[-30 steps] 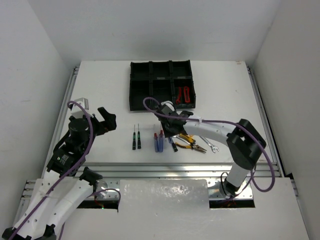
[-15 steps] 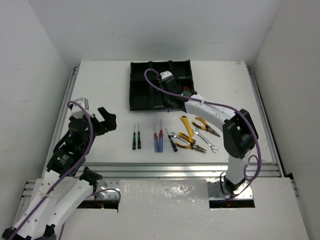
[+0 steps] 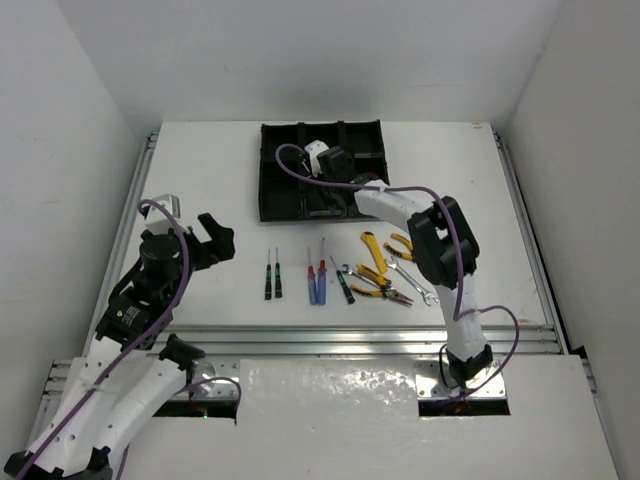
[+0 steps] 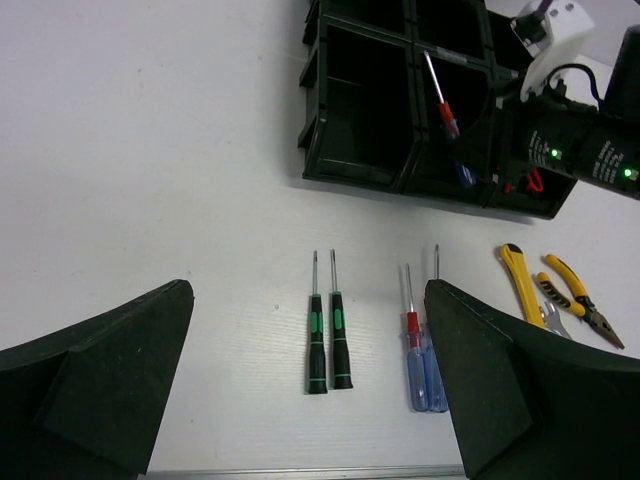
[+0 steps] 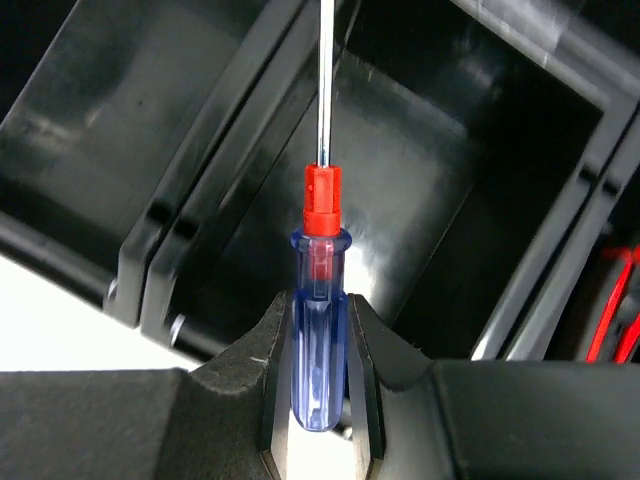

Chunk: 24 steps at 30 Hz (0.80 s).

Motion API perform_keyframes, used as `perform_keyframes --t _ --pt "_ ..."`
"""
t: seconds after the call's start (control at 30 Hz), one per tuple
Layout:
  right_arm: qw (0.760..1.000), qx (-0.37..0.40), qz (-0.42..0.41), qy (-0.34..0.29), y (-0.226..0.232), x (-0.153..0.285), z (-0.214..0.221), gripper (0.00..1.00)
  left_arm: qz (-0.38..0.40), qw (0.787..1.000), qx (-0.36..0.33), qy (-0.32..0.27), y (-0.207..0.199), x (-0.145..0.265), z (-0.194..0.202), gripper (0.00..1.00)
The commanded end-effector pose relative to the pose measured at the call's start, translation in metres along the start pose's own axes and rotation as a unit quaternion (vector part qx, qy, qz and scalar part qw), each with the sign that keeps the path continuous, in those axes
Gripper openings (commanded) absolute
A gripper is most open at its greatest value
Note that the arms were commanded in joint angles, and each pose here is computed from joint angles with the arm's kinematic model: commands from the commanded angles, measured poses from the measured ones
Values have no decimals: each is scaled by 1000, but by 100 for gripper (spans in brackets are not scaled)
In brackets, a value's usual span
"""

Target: Sort the tools into containers

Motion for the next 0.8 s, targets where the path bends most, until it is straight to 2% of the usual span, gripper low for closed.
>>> perform_keyframes --t 0.0,0.3,0.37,0.4,0.43,0.47,0.53,0.6,0.67,0.7,0.73,0.77 --pt "997 32 11 -69 -17 2 -55 0 12 1000 -2 -14 -5 -2 -8 100" --pt "998 34 15 -56 -31 -4 -55 3 13 1000 -3 -12 -6 -3 -7 100" --pt "998 38 11 -43 -31 -6 -52 8 13 1000 -3 -11 -5 -4 -7 100" --pt "998 41 9 -41 -30 -10 -54 13 13 1000 -3 -11 -5 -4 -7 100" --pt "999 41 4 -24 -29 -10 -48 25 13 1000 -3 -11 -5 -4 -7 100" --pt "999 40 6 -20 -30 -10 -47 54 13 1000 -3 -11 -5 -4 -7 100" --pt "999 33 5 -13 -29 0 -50 65 12 1000 -3 -11 -5 -4 -7 100" --pt "1000 24 4 -10 -25 13 -51 67 11 1000 -4 -11 -5 -4 -6 100" --pt "999 1 25 -31 -27 49 -70 67 11 1000 -4 -11 -5 -4 -7 100" --pt "999 -22 23 -15 -12 58 -53 82 8 1000 -3 -13 -4 -3 -8 100" --pt "997 -47 32 -49 -12 92 -72 99 6 1000 -3 -16 -3 -2 -9 100" --pt "997 -58 38 -21 3 98 -42 99 6 1000 0 -22 -3 0 -12 100"
Point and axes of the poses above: each gripper's point midway between its finger pads, its own x axis back along the fingers, its own y axis along the line the jaws close on, z = x × y, the point moved 2 cm from there along x, back along the fingers, and after that the axes turned 4 degrees about x, right-handed, at the moved point
